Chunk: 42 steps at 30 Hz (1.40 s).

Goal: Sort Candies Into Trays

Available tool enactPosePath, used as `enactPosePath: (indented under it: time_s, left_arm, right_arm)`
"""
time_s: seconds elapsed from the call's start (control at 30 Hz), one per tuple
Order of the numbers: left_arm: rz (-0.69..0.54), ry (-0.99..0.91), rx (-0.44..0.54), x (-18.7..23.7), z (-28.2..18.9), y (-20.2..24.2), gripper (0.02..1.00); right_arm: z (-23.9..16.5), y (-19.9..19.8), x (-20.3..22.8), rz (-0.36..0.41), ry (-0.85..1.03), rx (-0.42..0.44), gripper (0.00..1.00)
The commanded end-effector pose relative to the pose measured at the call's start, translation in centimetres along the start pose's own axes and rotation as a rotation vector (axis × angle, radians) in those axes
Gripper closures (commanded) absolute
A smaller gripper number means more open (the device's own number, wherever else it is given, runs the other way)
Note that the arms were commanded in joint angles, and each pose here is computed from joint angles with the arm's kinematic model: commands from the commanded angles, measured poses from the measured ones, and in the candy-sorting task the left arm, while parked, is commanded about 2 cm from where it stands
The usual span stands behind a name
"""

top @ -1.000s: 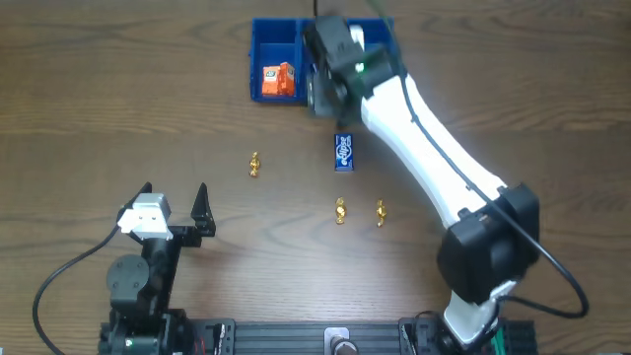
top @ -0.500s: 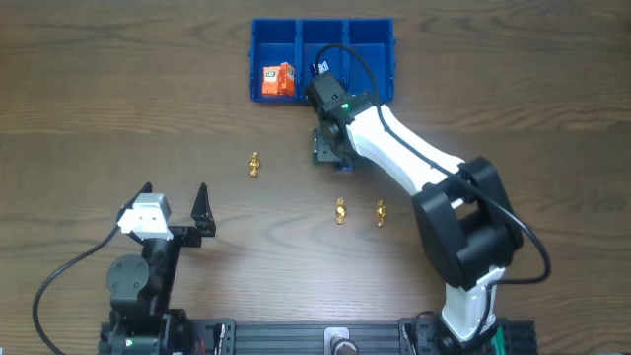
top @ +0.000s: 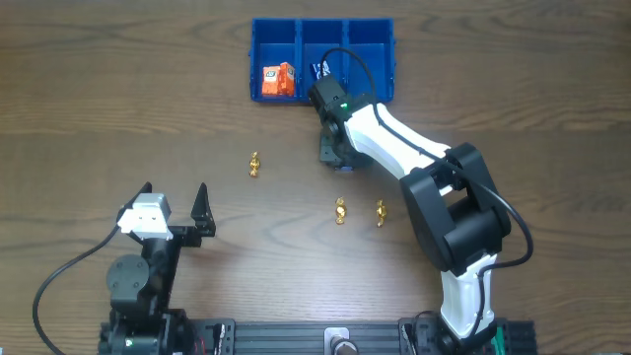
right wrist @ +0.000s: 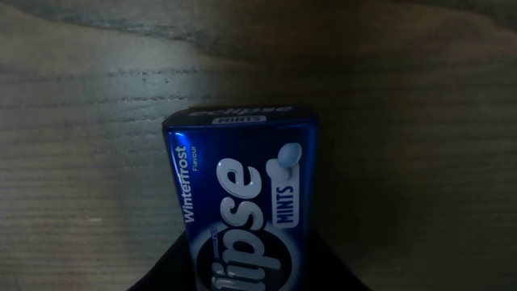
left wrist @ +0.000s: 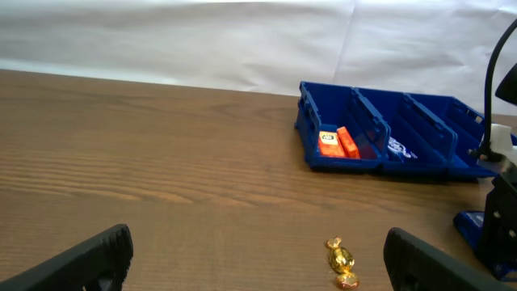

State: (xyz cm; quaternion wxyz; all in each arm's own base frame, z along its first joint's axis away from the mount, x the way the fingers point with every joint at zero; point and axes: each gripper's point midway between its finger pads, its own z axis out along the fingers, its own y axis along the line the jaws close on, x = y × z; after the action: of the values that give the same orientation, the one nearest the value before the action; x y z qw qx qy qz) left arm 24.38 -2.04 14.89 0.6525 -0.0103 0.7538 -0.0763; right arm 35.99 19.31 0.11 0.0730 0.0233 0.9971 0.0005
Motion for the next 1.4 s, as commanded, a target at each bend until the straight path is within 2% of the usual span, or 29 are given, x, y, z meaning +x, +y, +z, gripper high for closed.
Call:
enactPosePath:
  time_s: [0.03, 0.17, 0.33, 0.47, 0.53, 0.63, 0.77, 0.9, 1.03, 1.27, 1.4]
  left_arm:
    - [0.003, 0.040, -0.004, 1.6, 0.2, 0.2, 0.020]
    - [0.003, 0.040, -0.004, 1.6, 0.2, 0.2, 0.020]
    - [0.003, 0.040, -0.004, 1.6, 0.2, 0.2, 0.020]
    - [0.003, 0.040, -0.004, 1.6, 0.2, 0.2, 0.020]
    - [0.003, 0.040, -0.004, 1.6, 0.2, 0.2, 0.020]
    - [0.003, 0.040, -0.004, 1.6, 0.2, 0.2, 0.023]
    - [0.003, 0.041, -0.004, 1.6, 0.2, 0.2, 0.023]
    - [0.003, 0.040, -0.004, 1.6, 0.2, 0.2, 0.020]
    - [0.003, 0.040, -0.004, 1.6, 0.2, 0.2, 0.020]
    - [0.003, 0.040, -0.004, 1.6, 0.2, 0.2, 0.020]
    - [0.003, 0.041, -0.004, 1.6, 0.2, 0.2, 0.020]
  right_arm:
    - [-0.7, 0.1, -0.2, 0.002, -0.015, -0.009, 0.776]
    - [-7.9, 0.2, -2.7, -0.007, -0.185, -0.067, 0.781]
    - [-15.8, -1.7, -6.5, -0.011, -0.298, -0.072, 0.781]
    - [-20.1, -1.3, -10.4, -0.028, -0.415, -0.099, 0.770]
    - [-21.0, -0.8, -12.3, -0.028, -0.452, -0.112, 0.770]
    - [-20.5, 0.8, -15.2, -0.049, -0.479, -0.118, 0.770]
    - [-17.1, 2.3, -17.6, -0.061, -0.460, -0.107, 0.770]
    - [-11.8, 3.1, -18.4, -0.068, -0.406, -0.084, 0.770]
    - [-8.9, 3.4, -18.5, -0.072, -0.377, -0.071, 0.770]
    - [-8.0, 4.4, -18.1, -0.088, -0.360, -0.087, 0.739]
    - [-8.1, 4.6, -18.2, -0.069, -0.367, -0.094, 0.691]
